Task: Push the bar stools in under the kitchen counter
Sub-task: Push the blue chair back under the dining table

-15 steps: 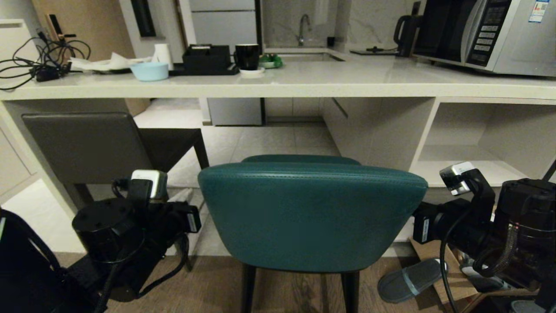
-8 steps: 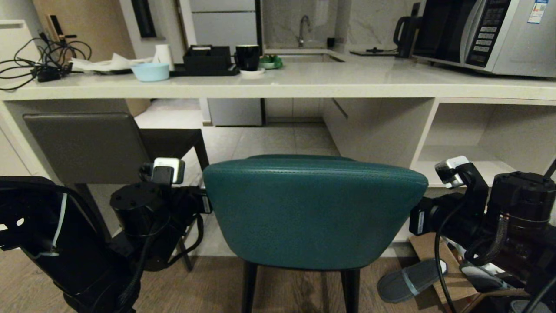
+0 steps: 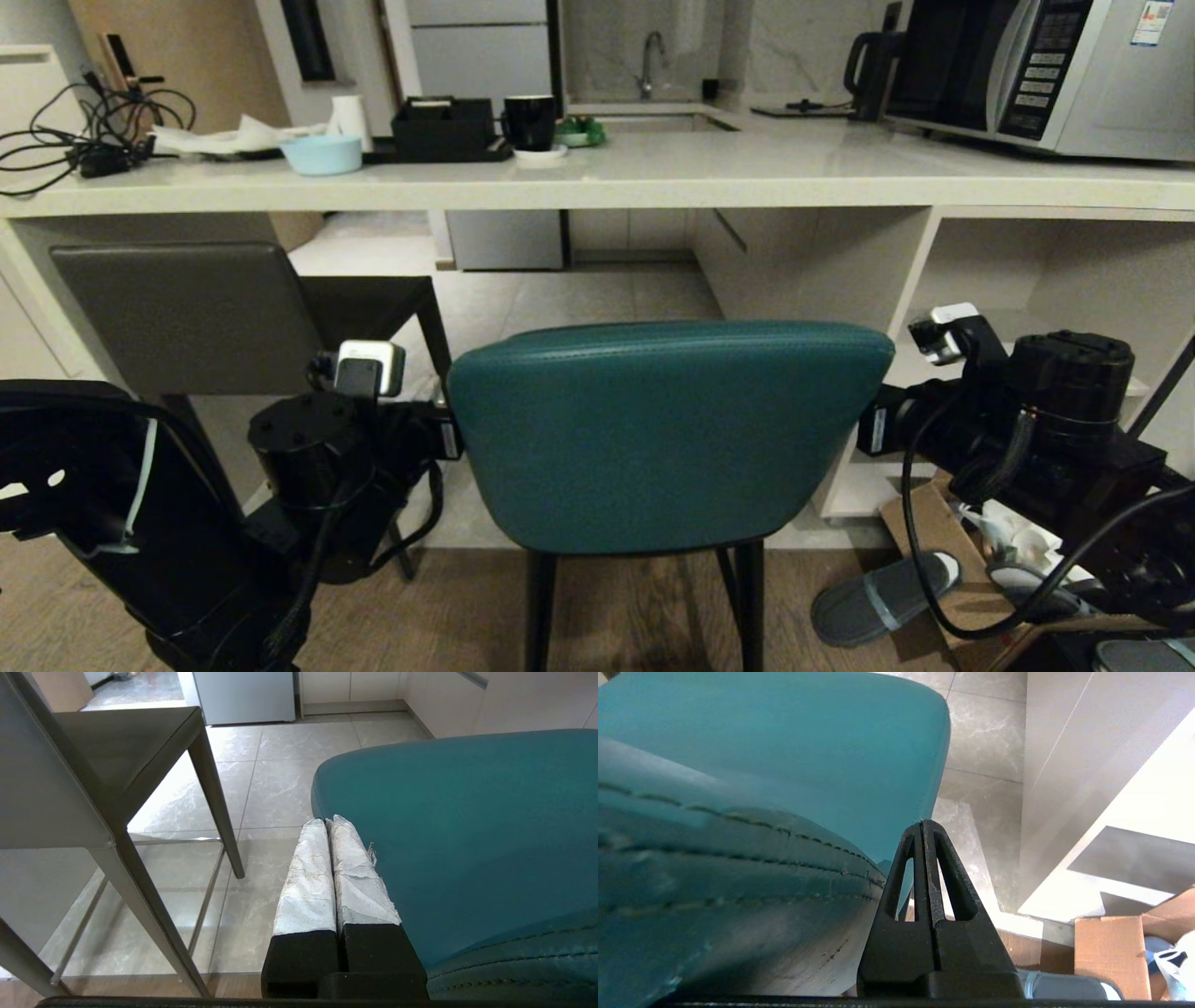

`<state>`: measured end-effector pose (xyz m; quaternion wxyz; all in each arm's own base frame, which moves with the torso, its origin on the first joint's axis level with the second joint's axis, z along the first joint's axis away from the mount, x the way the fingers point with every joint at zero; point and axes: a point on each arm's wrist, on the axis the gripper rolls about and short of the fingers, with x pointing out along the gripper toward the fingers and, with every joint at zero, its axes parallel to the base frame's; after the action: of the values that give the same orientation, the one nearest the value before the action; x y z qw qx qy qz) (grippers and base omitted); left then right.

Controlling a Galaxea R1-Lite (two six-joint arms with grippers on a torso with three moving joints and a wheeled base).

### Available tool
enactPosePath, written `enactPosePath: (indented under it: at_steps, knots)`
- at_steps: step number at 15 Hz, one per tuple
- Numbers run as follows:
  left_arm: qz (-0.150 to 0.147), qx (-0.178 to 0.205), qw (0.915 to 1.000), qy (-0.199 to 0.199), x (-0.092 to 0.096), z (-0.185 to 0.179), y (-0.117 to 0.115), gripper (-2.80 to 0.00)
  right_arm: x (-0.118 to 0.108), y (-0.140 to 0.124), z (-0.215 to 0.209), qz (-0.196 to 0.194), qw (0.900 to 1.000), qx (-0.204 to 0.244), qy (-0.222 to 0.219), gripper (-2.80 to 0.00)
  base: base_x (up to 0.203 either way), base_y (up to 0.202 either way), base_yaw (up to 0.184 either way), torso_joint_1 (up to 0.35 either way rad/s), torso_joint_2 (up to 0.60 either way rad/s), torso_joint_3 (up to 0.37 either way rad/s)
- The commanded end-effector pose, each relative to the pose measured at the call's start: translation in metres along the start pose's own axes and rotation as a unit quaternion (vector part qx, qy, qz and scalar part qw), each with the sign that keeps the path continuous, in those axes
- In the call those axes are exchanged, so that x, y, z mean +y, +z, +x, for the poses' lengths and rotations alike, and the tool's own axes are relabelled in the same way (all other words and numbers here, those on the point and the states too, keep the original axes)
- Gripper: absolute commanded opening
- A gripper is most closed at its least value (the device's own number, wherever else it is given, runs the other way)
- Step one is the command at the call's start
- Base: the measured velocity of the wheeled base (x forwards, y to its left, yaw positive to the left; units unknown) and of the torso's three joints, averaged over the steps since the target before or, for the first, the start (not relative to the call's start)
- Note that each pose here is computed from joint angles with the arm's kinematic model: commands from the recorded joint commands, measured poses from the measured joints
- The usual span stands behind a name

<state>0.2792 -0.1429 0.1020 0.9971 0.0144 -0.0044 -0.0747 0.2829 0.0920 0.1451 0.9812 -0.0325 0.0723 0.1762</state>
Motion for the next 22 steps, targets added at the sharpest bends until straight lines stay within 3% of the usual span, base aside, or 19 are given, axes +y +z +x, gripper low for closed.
enactPosePath:
  at_steps: [1,8,15,22]
  knots:
    - [0.001,-0.001,1.0,-0.004,-0.002,0.002,-0.002,-2.8,0.001,0.0,0.006,0.0,1.0,-0.004,0.006,-2.8,0.0,0.0,0.0,0.0,0.0,0.0]
    - [0.011,-0.008,0.9999,-0.01,-0.009,0.004,0.0,-2.8,-0.006,-0.017,0.008,0.002,0.999,0.028,-0.022,-2.8,0.0,0.0,0.0,0.0,0.0,0.0]
    - [-0.004,-0.051,0.9987,0.003,-0.011,0.032,0.017,-2.8,-0.005,-0.018,0.001,-0.001,1.0,0.003,-0.024,-2.8,0.0,0.0,0.0,0.0,0.0,0.0]
    - [0.011,-0.048,0.9985,0.025,0.005,0.052,0.022,-2.8,-0.002,-0.016,-0.004,-0.025,0.999,-0.001,-0.02,-2.8,0.0,0.0,0.0,0.0,0.0,0.0]
